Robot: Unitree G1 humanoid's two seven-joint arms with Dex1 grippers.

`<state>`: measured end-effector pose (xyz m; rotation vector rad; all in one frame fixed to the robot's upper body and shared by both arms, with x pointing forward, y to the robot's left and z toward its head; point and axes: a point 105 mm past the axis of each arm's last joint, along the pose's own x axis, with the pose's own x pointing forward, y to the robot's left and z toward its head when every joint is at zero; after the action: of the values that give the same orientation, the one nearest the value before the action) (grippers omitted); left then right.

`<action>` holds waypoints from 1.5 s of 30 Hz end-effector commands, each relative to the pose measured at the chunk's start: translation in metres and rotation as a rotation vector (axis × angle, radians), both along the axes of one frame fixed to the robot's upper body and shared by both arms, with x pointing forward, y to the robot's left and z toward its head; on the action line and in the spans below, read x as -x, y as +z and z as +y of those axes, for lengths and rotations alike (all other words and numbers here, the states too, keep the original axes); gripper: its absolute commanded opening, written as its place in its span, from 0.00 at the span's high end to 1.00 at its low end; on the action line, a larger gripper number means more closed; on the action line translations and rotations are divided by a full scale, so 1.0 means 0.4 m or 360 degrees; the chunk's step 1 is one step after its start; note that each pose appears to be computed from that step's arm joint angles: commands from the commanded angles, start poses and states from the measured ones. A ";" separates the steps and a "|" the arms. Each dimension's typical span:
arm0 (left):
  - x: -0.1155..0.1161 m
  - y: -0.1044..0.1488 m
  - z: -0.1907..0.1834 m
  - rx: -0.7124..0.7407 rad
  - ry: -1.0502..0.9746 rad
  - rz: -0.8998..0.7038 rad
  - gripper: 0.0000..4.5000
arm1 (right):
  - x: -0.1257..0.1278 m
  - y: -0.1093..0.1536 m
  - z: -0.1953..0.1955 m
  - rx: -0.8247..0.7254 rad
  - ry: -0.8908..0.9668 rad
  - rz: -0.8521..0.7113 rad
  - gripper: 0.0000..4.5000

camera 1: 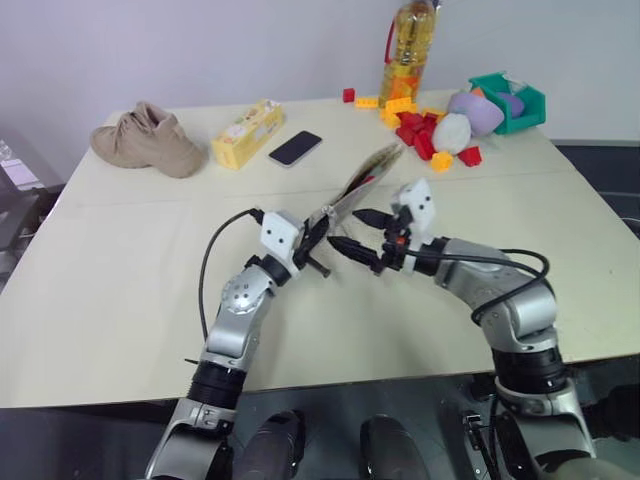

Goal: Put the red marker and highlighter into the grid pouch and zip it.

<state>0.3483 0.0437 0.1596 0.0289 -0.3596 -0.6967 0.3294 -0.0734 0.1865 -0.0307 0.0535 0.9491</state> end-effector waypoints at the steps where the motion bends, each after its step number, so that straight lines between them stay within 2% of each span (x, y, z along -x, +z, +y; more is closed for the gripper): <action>1: 0.007 0.039 -0.005 0.0013 -0.0007 -0.0102 1.00 | 0.006 0.048 0.014 -0.0054 0.0027 -0.0090 0.56; 3: 0.008 0.037 -0.005 0.0009 -0.0008 -0.0101 1.00 | 0.005 0.050 0.017 -0.0060 0.0028 -0.0090 0.75; 5: 0.009 0.036 -0.004 0.0005 -0.0005 -0.0101 1.00 | 0.002 0.052 0.014 -0.0060 0.0019 -0.0093 0.99; 9: 0.009 0.035 0.006 -0.0002 0.0007 -0.0107 1.00 | -0.016 0.068 -0.021 -0.0040 -0.0062 -0.0135 0.99; 13: 0.008 0.023 0.028 -0.0090 0.0023 -0.0128 1.00 | -0.081 0.115 -0.125 0.0026 -0.0365 -0.0264 0.99; 18: 0.022 -0.003 0.052 -0.0263 -0.0019 -0.0166 1.00 | -0.157 0.173 -0.307 0.0111 -0.0836 -0.0381 0.99; 21: 0.031 -0.015 0.063 -0.0315 -0.0043 -0.0169 1.00 | -0.171 0.169 -0.372 0.0166 -0.0968 -0.0365 0.99; 24: 0.038 -0.031 0.072 -0.0340 -0.0084 -0.0125 1.00 | -0.164 0.137 -0.387 0.0249 -0.0934 -0.0313 0.99; 25: 0.041 -0.037 0.077 -0.0340 -0.0097 -0.0100 1.00 | -0.153 0.121 -0.384 0.0258 -0.0882 -0.0276 0.94; 28: 0.039 -0.045 0.099 -0.0320 -0.0087 -0.0033 0.79 | -0.116 0.073 -0.377 0.0285 -0.0717 -0.0170 0.71; 31: 0.039 -0.051 0.128 -0.0322 -0.0043 0.0008 0.45 | -0.071 0.034 -0.370 0.0308 -0.0579 -0.0119 0.35; 33: 0.039 -0.054 0.154 -0.0313 0.0014 0.0041 0.25 | -0.044 0.011 -0.367 0.0315 -0.0513 -0.0079 0.14; 34: 0.043 -0.060 0.176 -0.0290 0.0051 0.0083 0.11 | -0.029 -0.007 -0.371 0.0334 -0.0497 -0.0051 0.01; 35: 0.047 -0.071 0.203 -0.0270 0.0101 0.0137 0.01 | -0.017 -0.027 -0.378 0.0354 -0.0493 -0.0025 0.01; 40: 0.075 -0.131 0.328 -0.0230 0.0396 0.0371 0.01 | 0.013 -0.079 -0.409 0.0343 -0.0551 0.0058 0.01; 45: 0.107 -0.160 0.408 -0.0137 0.0600 0.0528 0.01 | 0.017 -0.091 -0.417 0.0290 -0.0576 0.0063 0.01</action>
<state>0.3066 0.2011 0.0799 0.0700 0.0439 -0.3616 0.3229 -0.2404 0.1333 -0.1630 0.2521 0.5804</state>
